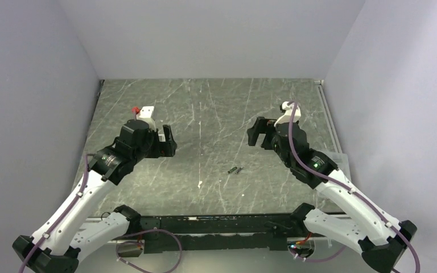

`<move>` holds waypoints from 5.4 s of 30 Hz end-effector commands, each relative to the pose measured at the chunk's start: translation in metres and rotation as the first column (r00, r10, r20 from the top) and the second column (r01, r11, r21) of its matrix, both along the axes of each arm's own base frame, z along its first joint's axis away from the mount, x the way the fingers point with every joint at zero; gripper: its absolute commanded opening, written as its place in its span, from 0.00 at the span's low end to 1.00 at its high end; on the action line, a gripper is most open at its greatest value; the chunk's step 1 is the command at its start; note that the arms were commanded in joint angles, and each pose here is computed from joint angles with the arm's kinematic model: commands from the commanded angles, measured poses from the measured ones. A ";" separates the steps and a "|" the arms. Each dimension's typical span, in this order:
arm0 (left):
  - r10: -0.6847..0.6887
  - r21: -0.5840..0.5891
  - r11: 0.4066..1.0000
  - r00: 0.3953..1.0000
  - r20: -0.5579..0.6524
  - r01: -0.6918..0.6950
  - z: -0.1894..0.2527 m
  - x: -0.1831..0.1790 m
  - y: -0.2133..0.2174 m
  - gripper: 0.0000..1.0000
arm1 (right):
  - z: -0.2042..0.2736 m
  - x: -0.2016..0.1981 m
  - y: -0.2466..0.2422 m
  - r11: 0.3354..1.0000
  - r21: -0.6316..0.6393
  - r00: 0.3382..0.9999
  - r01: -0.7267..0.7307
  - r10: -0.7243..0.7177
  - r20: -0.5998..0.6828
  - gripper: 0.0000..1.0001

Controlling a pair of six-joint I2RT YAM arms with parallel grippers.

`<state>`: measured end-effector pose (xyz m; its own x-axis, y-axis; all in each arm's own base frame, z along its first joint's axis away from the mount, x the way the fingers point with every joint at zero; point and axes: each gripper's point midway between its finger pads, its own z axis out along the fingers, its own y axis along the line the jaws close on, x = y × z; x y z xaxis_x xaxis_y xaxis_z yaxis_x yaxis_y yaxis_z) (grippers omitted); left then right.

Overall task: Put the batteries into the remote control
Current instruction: Pick up the remote control from the center of the board.

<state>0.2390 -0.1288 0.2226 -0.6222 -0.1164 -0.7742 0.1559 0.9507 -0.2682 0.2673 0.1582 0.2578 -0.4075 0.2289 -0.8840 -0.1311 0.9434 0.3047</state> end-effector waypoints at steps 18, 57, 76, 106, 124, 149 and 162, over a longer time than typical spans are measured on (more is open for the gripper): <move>0.526 -0.011 0.843 0.827 -0.197 -0.538 -0.017 0.013 0.038 0.99 | -0.003 -0.037 -0.015 0.995 -0.036 0.995 -0.091 0.089 -0.041 1.00; 0.756 0.151 0.429 0.263 -0.600 -0.890 -0.139 0.103 0.099 0.99 | -0.029 -0.049 0.004 0.988 0.034 0.976 -0.152 0.155 -0.154 1.00; 0.739 0.184 0.350 0.150 -0.657 -0.918 -0.162 0.129 0.094 0.99 | -0.029 -0.056 0.001 0.987 0.039 0.973 -0.158 0.162 -0.165 1.00; 0.718 0.229 0.279 0.044 -0.695 -0.933 -0.199 0.133 0.102 0.97 | -0.031 -0.060 0.003 0.983 0.045 0.966 -0.178 0.183 -0.181 1.00; 0.725 0.205 0.338 0.115 -0.679 -0.918 -0.200 0.126 0.106 0.60 | -0.026 -0.063 0.001 0.983 0.069 0.968 -0.168 0.178 -0.177 1.00; 0.487 -0.148 0.649 0.556 -0.674 -0.747 -0.139 0.138 0.065 0.06 | -0.023 -0.074 -0.005 0.980 0.086 0.968 -0.177 0.189 -0.163 0.99; -0.033 -0.459 0.777 0.701 -0.713 -0.431 -0.116 0.111 -0.005 0.05 | -0.024 -0.082 0.001 0.953 0.035 0.946 -0.300 0.302 -0.119 1.00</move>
